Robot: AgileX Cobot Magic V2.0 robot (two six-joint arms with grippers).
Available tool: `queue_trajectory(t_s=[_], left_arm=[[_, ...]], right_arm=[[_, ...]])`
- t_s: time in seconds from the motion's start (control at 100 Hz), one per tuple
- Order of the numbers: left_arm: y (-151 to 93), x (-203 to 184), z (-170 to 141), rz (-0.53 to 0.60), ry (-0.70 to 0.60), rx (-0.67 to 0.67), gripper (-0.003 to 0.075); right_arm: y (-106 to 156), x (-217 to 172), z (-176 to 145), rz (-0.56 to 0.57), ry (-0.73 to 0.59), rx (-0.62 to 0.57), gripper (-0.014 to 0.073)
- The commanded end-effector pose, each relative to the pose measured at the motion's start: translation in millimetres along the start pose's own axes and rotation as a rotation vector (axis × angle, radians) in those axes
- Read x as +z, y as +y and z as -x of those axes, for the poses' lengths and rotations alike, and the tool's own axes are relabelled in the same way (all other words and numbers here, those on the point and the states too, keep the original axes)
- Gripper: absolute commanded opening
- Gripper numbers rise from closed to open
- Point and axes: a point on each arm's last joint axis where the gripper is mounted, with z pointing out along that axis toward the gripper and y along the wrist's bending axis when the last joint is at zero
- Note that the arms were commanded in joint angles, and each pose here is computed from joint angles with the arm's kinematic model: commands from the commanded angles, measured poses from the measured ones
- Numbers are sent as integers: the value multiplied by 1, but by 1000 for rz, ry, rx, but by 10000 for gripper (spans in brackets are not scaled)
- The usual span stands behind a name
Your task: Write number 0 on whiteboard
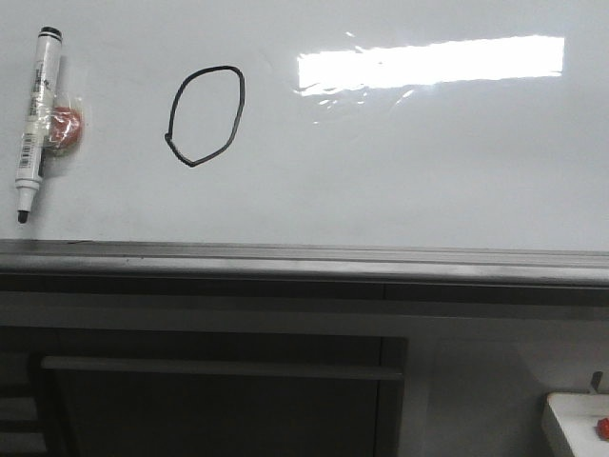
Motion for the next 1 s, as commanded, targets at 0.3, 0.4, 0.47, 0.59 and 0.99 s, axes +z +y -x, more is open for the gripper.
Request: queue_trajectory(t_s=[0.3,0.4,0.47,0.59,0.99], left_arm=[[2,-52,-27,-25,-156,36,-20],[2,-57,-26,-24,-199,62,-20],[2,-58,-26,-24,-206,60,-20],[2,-58,-26,-25,-204,60,-20],[2,-58,-26,-25,-204,60,-20]], right_arm=[[15,-53,-80,-51,-124,-5,-60],[17,-58,-91,-57,-144,-5,-60],[17,-59,-91,-62,-161,-5,-60],[17,-59,-91,-62,-161,-5,-60],[17,-59,-92,-60,-154,-5,-60]])
